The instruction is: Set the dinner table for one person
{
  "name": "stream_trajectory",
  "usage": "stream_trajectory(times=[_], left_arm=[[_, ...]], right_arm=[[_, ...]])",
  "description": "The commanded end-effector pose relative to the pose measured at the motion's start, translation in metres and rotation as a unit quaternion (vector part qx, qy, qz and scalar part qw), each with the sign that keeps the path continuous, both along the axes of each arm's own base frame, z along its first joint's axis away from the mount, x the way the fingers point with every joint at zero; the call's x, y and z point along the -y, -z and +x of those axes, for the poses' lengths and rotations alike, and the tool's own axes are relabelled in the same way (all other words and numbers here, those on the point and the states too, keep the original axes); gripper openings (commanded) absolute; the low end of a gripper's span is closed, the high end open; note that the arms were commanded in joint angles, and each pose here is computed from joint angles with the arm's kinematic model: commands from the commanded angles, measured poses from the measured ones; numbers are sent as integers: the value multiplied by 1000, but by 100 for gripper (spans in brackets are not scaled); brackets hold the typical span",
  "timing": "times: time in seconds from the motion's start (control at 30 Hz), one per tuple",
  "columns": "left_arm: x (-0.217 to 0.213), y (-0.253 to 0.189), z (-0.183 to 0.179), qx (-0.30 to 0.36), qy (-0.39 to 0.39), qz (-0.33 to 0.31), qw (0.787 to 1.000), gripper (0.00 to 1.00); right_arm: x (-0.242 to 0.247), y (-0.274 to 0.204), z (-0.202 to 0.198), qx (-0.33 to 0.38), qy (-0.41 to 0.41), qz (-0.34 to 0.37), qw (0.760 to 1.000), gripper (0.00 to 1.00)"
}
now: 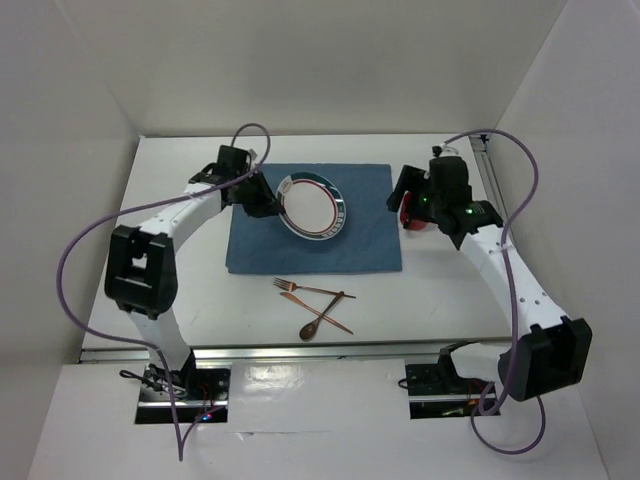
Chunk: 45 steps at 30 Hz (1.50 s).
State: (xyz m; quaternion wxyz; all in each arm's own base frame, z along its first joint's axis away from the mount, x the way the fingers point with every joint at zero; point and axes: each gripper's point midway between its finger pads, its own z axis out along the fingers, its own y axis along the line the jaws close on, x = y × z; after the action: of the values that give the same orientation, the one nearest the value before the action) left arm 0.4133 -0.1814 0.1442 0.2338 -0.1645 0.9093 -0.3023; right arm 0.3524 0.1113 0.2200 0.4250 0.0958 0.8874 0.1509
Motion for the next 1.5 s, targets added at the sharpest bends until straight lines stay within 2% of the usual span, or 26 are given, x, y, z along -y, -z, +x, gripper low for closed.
stream_trajectory(times=[0.0,0.17,0.27,0.37,0.47,0.5,0.53,0.63,0.7,0.73,0.77,0.93,1.07,1.23,1.37,1.4,1.47], left_arm=[[28,-25,31,53,38,-43,997,0],[46,5,60,33,52,-55,997,0],[51,18,63,17,70,-56,996,0],[47,54,57,-31,66,-40,997,0],[41,63,58,-38,62,-2,997,20],[35,75,50,-61,60,17,996,26],[36,75,49,-63,57,30,996,43],[26,72,45,-62,47,69,995,68],[19,63,40,-53,42,82,994,80],[19,57,38,-53,42,81,994,82],[16,47,35,-48,38,85,994,88],[6,3,23,-11,42,111,993,89],[1,-37,12,27,39,109,993,88],[3,-66,-5,56,46,94,993,86],[1,-74,-19,59,49,89,993,86],[0,-69,-22,49,50,92,993,85],[2,-80,-29,62,57,91,992,85]], right_arm=[[28,-1,-15,-12,33,-7,999,85],[44,-2,-24,-19,53,-5,998,85],[57,4,-25,-28,70,-11,997,85],[71,9,-19,-37,92,-15,995,86],[81,20,-8,-58,106,-14,993,86],[81,24,-4,-65,106,-15,992,86],[87,31,6,-78,116,-21,990,86],[99,54,16,-112,146,-24,983,86],[105,54,28,-105,165,-17,981,84],[111,60,31,-110,173,-17,979,83],[117,67,39,-115,185,-13,976,82],[133,80,58,-111,215,-4,970,79],[132,96,74,-115,210,12,971,74],[133,110,91,-121,209,24,970,67],[133,123,96,-135,212,26,968,44],[133,123,96,-135,212,26,968,26],[137,115,97,-125,224,22,966,11]])
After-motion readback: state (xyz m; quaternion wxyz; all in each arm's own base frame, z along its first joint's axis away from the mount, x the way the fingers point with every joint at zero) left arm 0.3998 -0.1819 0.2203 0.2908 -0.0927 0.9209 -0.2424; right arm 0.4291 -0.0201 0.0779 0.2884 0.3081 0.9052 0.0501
